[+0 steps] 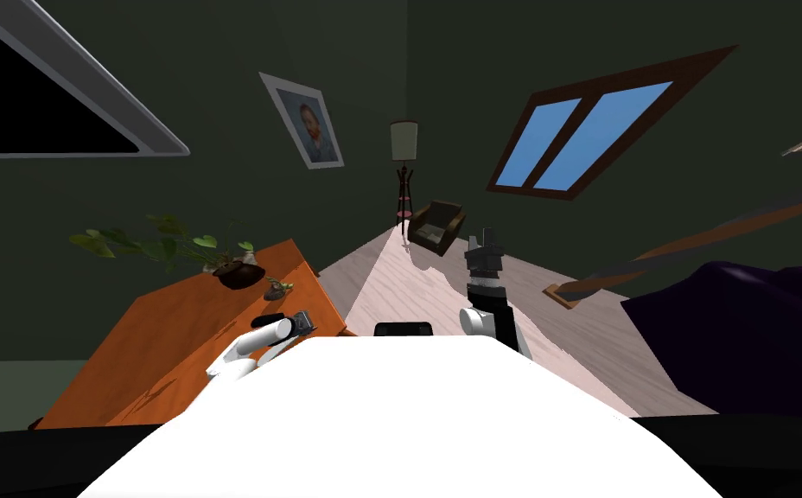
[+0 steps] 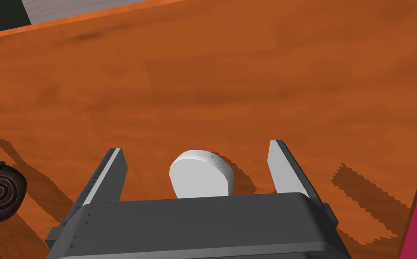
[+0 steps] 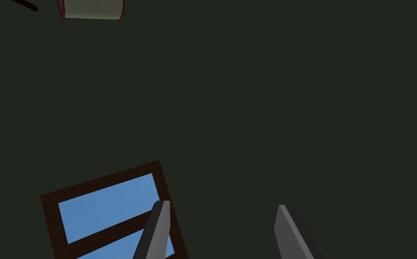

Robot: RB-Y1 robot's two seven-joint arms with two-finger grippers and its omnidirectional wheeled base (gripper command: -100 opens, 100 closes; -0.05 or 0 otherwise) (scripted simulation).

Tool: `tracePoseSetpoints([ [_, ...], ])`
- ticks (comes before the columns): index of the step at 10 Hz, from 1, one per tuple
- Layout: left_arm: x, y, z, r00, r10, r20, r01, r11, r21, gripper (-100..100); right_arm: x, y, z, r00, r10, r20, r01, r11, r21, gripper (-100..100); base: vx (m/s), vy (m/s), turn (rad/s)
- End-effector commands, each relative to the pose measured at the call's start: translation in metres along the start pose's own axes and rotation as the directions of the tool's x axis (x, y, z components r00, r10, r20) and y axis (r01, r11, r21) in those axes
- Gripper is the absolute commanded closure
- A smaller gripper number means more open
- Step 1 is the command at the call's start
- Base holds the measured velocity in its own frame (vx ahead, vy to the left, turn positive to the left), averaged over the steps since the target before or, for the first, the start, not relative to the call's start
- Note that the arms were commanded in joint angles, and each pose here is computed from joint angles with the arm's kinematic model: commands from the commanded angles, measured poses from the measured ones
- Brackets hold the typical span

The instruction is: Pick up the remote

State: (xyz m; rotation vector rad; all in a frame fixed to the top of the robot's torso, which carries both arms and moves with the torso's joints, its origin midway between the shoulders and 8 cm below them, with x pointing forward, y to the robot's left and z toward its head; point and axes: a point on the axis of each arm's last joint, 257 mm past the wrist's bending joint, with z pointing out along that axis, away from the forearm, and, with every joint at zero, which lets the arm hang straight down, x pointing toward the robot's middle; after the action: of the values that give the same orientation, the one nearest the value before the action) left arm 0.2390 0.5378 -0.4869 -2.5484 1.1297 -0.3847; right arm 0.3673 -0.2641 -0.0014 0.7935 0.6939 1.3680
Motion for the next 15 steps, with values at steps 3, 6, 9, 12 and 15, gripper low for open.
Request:
tracePoseSetpoints([
  [3,-0.031,0.022,0.003,0.998,-0.024,0.067,0.030,0.995,-0.093,-100,0.000,0.000,0.000,1.000,0.000,0.000,0.000,1.000,0.000,0,0.018,0.053,-0.046],
  [6,-0.078,0.047,-0.003,0.984,-0.051,0.168,0.087,0.974,-0.210,-100,0.000,0.000,0.000,1.000,0.000,0.000,0.000,1.000,0.000,0,0.022,0.078,-0.077],
  [9,-0.105,0.064,-0.010,0.971,-0.066,0.232,0.131,0.952,-0.278,-100,0.000,0.000,0.000,1.000,0.000,0.000,0.000,1.000,0.000,0,0.016,0.062,-0.048],
  [12,-0.128,0.079,-0.020,0.955,-0.077,0.288,0.175,0.927,-0.332,-100,0.000,0.000,0.000,1.000,0.000,0.000,0.000,1.000,0.000,0,0.013,0.056,-0.049],
  [15,-0.123,0.086,-0.009,0.957,-0.076,0.279,0.168,0.932,-0.323,-100,0.000,0.000,0.000,1.000,0.000,0.000,0.000,1.000,0.000,0,0.006,0.016,-0.001],
])
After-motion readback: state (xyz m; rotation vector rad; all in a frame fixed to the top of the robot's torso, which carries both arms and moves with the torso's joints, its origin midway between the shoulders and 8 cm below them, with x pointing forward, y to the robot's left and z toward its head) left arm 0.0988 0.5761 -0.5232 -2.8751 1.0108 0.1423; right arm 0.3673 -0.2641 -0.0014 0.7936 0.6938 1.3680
